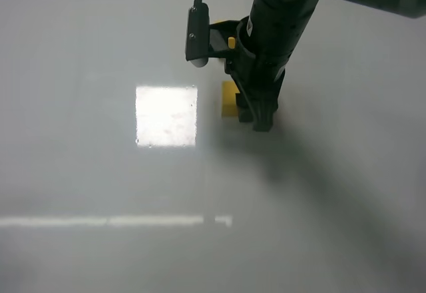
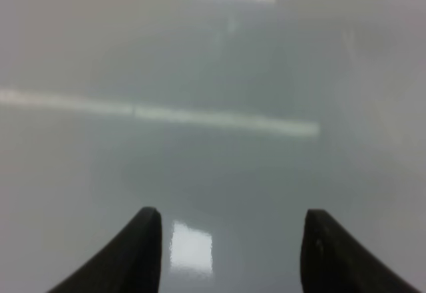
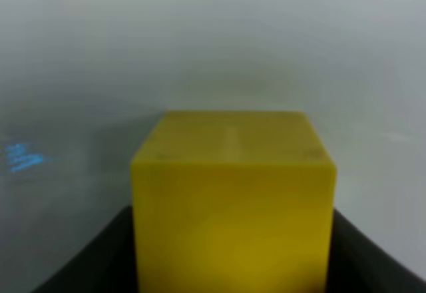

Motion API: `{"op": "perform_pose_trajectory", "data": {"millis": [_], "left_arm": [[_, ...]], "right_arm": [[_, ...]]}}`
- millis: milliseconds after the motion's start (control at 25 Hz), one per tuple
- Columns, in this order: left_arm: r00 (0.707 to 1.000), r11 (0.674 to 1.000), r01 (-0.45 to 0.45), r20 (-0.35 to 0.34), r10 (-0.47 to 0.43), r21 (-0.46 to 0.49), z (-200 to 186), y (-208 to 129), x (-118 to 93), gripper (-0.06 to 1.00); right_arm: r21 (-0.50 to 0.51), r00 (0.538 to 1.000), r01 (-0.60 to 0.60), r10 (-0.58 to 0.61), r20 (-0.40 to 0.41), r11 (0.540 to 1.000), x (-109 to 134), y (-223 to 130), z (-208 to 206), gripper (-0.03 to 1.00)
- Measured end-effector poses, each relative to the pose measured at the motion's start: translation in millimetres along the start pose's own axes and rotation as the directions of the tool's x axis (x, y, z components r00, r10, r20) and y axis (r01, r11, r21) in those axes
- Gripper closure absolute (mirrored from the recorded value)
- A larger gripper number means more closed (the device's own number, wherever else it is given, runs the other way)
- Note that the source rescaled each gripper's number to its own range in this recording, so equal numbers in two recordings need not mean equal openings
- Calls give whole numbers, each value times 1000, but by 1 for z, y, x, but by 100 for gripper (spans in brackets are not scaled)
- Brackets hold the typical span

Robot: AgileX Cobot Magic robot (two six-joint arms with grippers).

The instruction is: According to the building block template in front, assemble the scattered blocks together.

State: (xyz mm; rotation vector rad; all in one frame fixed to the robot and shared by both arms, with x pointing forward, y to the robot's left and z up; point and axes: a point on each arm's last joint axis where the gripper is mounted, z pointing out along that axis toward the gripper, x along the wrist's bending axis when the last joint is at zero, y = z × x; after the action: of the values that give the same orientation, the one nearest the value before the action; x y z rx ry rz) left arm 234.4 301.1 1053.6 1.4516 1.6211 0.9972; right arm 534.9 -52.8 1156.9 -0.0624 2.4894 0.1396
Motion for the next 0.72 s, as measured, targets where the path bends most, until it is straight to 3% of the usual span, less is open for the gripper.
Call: {"op": "perform_pose_trajectory", "data": {"millis": [40, 80, 400, 720], "left_arm": [[1000, 1000, 0, 0, 0, 0, 0, 0, 0, 84], [1000, 1000, 0, 0, 0, 0, 0, 0, 0, 84], [1000, 1000, 0, 0, 0, 0, 0, 0, 0, 84], [1000, 1000, 2, 0, -2, 0, 0, 0, 0, 84]], "right_arm": [[0, 1000, -1, 1, 0, 1000, 0, 0, 0, 95], [0, 1000, -1, 1, 0, 1000, 0, 0, 0, 97], [4, 1000, 9, -9, -4, 1000, 0, 0, 0, 97], [11, 995, 96, -96, -4, 995, 0, -1, 0, 97]]}}
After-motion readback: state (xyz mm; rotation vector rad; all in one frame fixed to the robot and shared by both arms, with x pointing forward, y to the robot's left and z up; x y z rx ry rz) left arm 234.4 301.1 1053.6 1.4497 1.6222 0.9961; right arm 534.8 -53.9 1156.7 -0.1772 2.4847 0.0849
